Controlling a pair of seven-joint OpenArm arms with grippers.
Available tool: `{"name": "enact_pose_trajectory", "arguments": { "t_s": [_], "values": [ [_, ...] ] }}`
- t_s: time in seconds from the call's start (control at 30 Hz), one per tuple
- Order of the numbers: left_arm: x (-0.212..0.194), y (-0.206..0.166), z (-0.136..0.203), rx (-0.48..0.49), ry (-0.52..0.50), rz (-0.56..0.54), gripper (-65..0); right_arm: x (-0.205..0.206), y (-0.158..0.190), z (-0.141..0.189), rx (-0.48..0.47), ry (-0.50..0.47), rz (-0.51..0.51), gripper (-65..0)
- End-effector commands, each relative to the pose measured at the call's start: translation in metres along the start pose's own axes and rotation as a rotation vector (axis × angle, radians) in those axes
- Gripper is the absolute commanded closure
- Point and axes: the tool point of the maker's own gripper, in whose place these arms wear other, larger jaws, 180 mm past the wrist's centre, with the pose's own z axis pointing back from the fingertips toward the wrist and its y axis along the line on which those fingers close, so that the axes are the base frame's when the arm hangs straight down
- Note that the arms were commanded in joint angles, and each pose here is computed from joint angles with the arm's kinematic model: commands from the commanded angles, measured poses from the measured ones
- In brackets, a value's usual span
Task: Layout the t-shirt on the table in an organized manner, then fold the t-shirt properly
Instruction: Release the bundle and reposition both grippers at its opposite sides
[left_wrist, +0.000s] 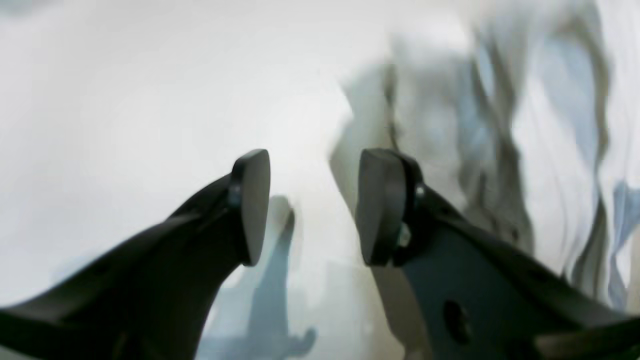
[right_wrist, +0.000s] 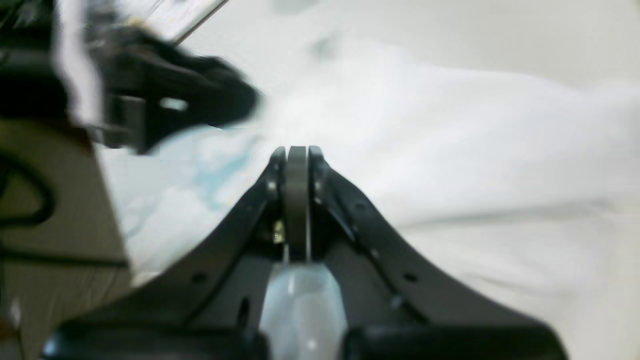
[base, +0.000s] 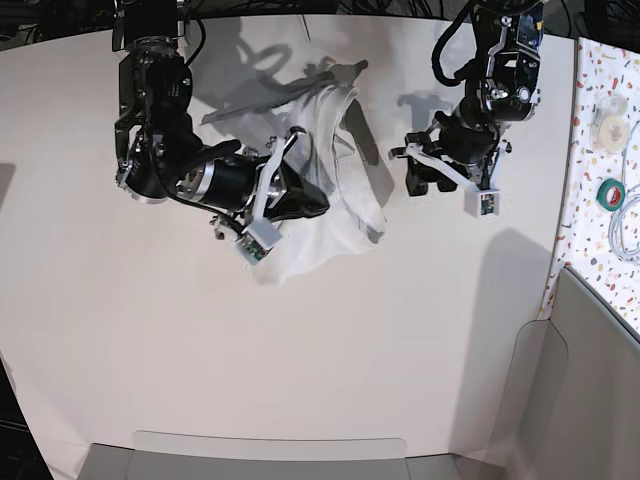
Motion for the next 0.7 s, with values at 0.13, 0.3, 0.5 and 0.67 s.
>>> {"name": "enact_pose_trajectory", "arguments": {
  "t_s": [0.13,0.3,0.5,0.67],
  "values": [
    [0.015,-0.038,0.012,-0.255,0.002,0.261,-28.6,0.024,-0.062,0.049,-0.197,-0.133,-0.053,0.0],
    [0.06,-0.07,0.045,-0.606,-0.094,0.407,-25.0,0.019,-0.098,0.068,-0.276,-0.143,-0.115,0.0],
    [0.064,-0.092,0.07,-0.812,-0.102,0.339,-6.6,0.001,-0.112,0.058,-0.26,-0.111,-0.198,0.0],
    [0.009,-0.128,0.062,-0.903,0.136,0.304,-3.3,0.02,-0.104,0.044,-0.218,-0.157,-0.199,0.0]
  ]
}}
